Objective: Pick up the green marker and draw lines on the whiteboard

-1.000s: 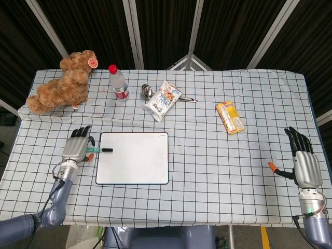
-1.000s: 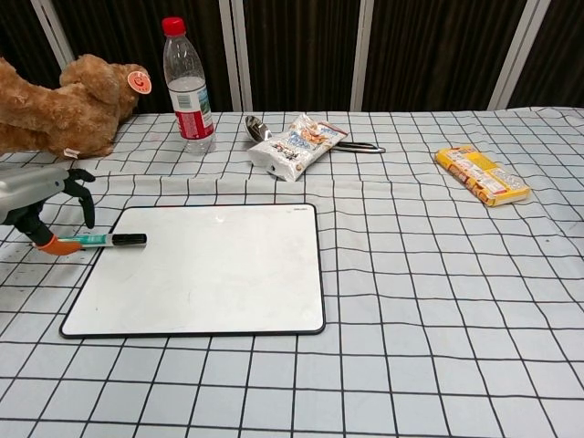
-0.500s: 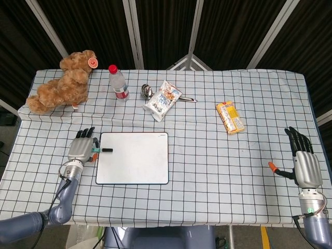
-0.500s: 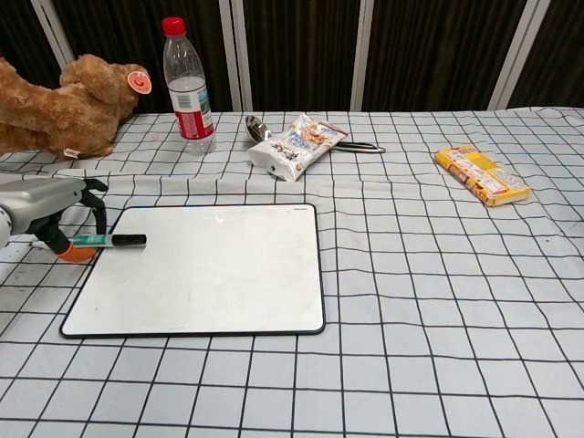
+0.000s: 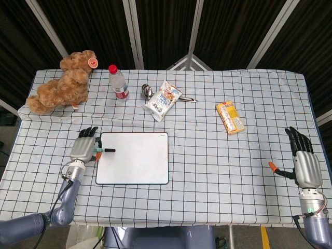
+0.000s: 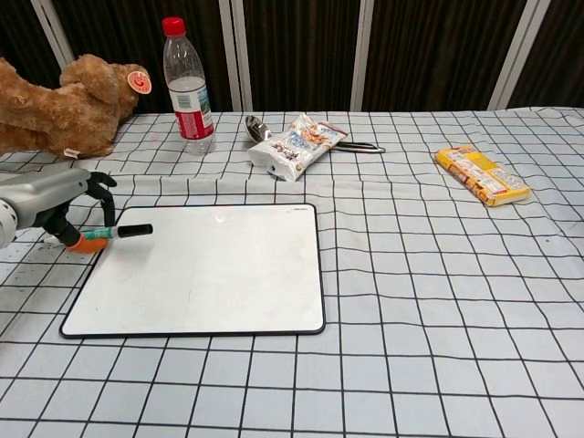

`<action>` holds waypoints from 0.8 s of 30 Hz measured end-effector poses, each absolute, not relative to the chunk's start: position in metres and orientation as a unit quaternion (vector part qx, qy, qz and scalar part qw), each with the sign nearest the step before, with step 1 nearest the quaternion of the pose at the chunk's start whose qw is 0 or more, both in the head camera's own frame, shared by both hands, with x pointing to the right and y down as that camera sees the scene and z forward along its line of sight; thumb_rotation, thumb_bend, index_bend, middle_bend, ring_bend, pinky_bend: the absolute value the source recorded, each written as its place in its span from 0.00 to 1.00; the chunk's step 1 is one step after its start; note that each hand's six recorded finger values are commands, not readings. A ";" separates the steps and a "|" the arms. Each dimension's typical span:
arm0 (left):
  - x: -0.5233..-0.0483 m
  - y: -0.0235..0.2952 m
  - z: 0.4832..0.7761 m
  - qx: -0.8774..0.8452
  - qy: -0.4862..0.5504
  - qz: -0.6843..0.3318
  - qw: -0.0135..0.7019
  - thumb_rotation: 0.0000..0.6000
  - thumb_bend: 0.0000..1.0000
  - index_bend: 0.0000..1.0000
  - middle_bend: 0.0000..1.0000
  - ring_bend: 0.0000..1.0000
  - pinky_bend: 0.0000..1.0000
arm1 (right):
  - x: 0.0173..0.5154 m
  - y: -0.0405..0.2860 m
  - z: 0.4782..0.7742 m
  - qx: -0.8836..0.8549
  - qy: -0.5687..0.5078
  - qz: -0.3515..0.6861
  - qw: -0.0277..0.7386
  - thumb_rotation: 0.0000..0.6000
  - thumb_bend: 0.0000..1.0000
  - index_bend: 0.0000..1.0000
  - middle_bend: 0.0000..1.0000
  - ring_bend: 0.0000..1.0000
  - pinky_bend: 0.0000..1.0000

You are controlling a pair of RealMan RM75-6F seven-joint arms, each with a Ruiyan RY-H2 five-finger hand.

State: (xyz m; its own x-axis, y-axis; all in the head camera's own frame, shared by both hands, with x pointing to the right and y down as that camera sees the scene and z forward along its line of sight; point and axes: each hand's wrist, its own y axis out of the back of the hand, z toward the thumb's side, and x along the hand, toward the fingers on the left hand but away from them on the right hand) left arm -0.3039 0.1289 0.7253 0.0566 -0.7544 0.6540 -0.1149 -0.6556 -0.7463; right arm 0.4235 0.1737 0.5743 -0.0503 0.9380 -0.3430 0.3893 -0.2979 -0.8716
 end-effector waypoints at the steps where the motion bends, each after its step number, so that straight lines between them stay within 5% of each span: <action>1: -0.302 0.128 0.723 -0.682 0.328 -0.601 0.258 1.00 0.60 0.73 0.10 0.00 0.03 | 0.424 0.174 0.574 -0.632 -0.525 0.500 0.275 1.00 0.21 0.00 0.00 0.00 0.00; 14: -0.254 0.122 0.680 -0.768 0.459 -0.433 0.111 1.00 0.59 0.75 0.13 0.00 0.06 | 0.424 0.174 0.574 -0.630 -0.527 0.500 0.274 1.00 0.21 0.00 0.00 0.00 0.00; 24: -0.223 0.118 0.673 -0.805 0.503 -0.313 0.006 1.00 0.58 0.75 0.14 0.02 0.11 | 0.425 0.173 0.575 -0.630 -0.528 0.501 0.270 1.00 0.21 0.00 0.00 0.00 0.00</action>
